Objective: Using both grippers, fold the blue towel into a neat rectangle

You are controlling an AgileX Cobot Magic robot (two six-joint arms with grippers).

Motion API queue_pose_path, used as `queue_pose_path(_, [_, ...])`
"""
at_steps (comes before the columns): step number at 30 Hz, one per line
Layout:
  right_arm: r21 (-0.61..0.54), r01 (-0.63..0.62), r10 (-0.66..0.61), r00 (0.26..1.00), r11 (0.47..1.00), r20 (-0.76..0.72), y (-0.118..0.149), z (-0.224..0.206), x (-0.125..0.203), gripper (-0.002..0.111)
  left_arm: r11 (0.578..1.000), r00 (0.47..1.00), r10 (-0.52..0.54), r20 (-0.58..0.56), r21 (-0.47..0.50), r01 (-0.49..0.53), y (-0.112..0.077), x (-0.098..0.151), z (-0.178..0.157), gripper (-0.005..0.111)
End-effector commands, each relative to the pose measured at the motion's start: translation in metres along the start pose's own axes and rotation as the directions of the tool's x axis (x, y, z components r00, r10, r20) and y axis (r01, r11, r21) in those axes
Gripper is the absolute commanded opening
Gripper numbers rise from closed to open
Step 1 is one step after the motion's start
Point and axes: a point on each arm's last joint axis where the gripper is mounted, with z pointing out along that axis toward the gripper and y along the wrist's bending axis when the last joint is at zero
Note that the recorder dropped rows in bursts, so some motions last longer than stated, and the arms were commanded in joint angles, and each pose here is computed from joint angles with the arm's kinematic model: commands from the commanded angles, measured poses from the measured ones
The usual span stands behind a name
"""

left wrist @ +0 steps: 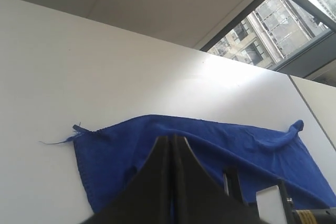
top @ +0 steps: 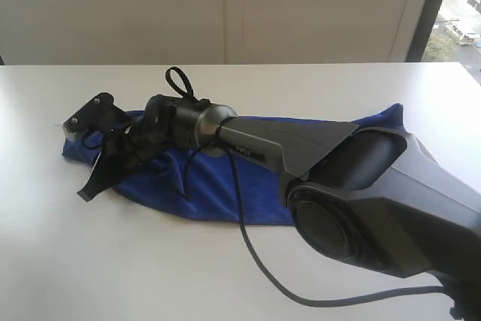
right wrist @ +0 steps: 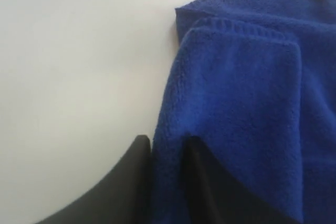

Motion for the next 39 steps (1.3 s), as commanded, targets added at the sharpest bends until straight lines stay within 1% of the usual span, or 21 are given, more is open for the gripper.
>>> queue_pose_path(1, [0.005,-0.077,0.077,0.996,0.997,0.042,0.000,-0.015,-0.018,0.005,1.000,1.000,0.010,0.025,0.011,-0.011,-0.004,-0.004,-0.003,0.000])
queue_pose_path(2, [0.002,-0.099,0.099,0.994,0.995,0.052,0.000,-0.020,-0.024,0.000,1.000,1.000,0.010,0.025,0.011,-0.011,-0.004,-0.004,-0.003,0.000])
queue_pose_path(5, [-0.002,-0.202,0.201,0.976,0.979,0.083,-0.009,-0.039,-0.039,0.000,1.000,1.000,0.010,0.025,0.011,-0.011,-0.004,-0.004,-0.003,0.000])
queue_pose_path(7, [-0.009,-0.316,0.316,0.945,0.949,0.082,-0.020,-0.049,-0.041,0.000,1.000,1.000,0.010,0.025,0.011,-0.011,-0.004,-0.004,-0.003,0.000])
queue_pose_path(8, [-0.012,-0.390,0.390,0.918,0.921,0.069,-0.028,-0.054,-0.040,0.000,1.000,1.000,0.010,0.025,0.011,-0.011,-0.004,-0.004,-0.003,0.000])
queue_pose_path(11, [-0.002,-0.534,0.534,0.845,0.845,0.024,-0.055,-0.063,-0.028,0.000,1.000,1.000,0.010,0.025,0.013,-0.011,-0.004,-0.004,-0.003,0.000])
queue_pose_path(13, [0.003,-0.582,0.582,0.813,0.813,0.001,-0.073,-0.066,-0.015,0.000,1.000,1.000,0.010,0.025,0.013,-0.011,-0.004,-0.004,-0.003,0.000])
queue_pose_path(16, [-0.002,-0.642,0.642,0.766,0.766,-0.036,-0.093,-0.065,0.004,0.000,1.000,1.000,0.010,0.025,0.013,-0.011,-0.004,-0.004,-0.003,0.000])
queue_pose_path(19, [0.001,-0.665,0.662,0.743,0.747,-0.094,-0.099,-0.059,0.020,0.001,1.000,1.000,0.012,0.022,0.015,-0.012,-0.004,-0.004,-0.003,0.000])
queue_pose_path(21, [-0.005,-0.664,0.656,0.740,0.748,-0.147,-0.097,-0.053,0.029,0.009,1.000,1.000,0.009,0.016,0.022,-0.009,-0.003,-0.003,-0.002,0.000])
queue_pose_path(24, [-0.019,-0.670,0.655,0.730,0.742,-0.197,-0.092,-0.046,0.038,0.029,0.999,1.000,-0.006,-0.009,0.041,0.006,0.001,0.003,0.003,0.000])
queue_pose_path(26, [-0.028,-0.677,0.660,0.725,0.736,-0.199,-0.092,-0.045,0.038,0.042,0.998,0.999,-0.014,-0.046,0.068,0.017,0.002,0.009,0.010,0.000])
queue_pose_path(27, [-0.035,-0.682,0.665,0.721,0.730,-0.195,-0.091,-0.046,0.037,0.047,0.995,0.996,-0.036,-0.076,0.086,0.042,0.003,0.014,0.016,0.000])
queue_pose_path(29, [-0.042,-0.670,0.653,0.735,0.742,-0.181,-0.092,-0.052,0.031,0.054,0.990,0.992,-0.056,-0.114,0.123,0.070,0.001,0.020,0.028,0.000])
queue_pose_path(31, [-0.053,-0.627,0.613,0.774,0.777,-0.158,-0.096,-0.064,0.021,0.058,0.984,0.986,-0.055,-0.159,0.161,0.081,-0.004,0.029,0.046,0.001])
queue_pose_path(32, [-0.059,-0.605,0.593,0.792,0.794,-0.150,-0.096,-0.069,0.017,0.059,0.981,0.982,-0.053,-0.179,0.175,0.085,-0.007,0.034,0.056,0.004])
queue_pose_path(33, [-0.060,-0.599,0.587,0.798,0.799,-0.137,-0.100,-0.078,0.013,0.059,0.977,0.977,-0.044,-0.210,0.196,0.086,-0.013,0.041,0.070,0.008])
queue_pose_path(35, [-0.061,-0.587,0.578,0.807,0.807,-0.121,-0.105,-0.095,0.004,0.060,0.967,0.964,-0.030,-0.263,0.235,0.094,-0.024,0.052,0.092,0.020])
queue_pose_path(36, [-0.055,-0.574,0.565,0.816,0.817,-0.120,-0.108,-0.104,0.001,0.060,0.965,0.958,-0.018,-0.287,0.244,0.091,-0.029,0.060,0.104,0.030])
queue_pose_path(37, [-0.041,-0.555,0.548,0.828,0.831,-0.122,-0.112,-0.113,-0.001,0.060,0.966,0.953,0.000,-0.304,0.248,0.079,-0.036,0.065,0.115,0.037])
queue_pose_path(39, [0.004,-0.517,0.512,0.848,0.856,-0.136,-0.120,-0.130,-0.002,0.060,0.975,0.946,0.029,-0.322,0.218,0.044,-0.045,0.074,0.137,0.053])
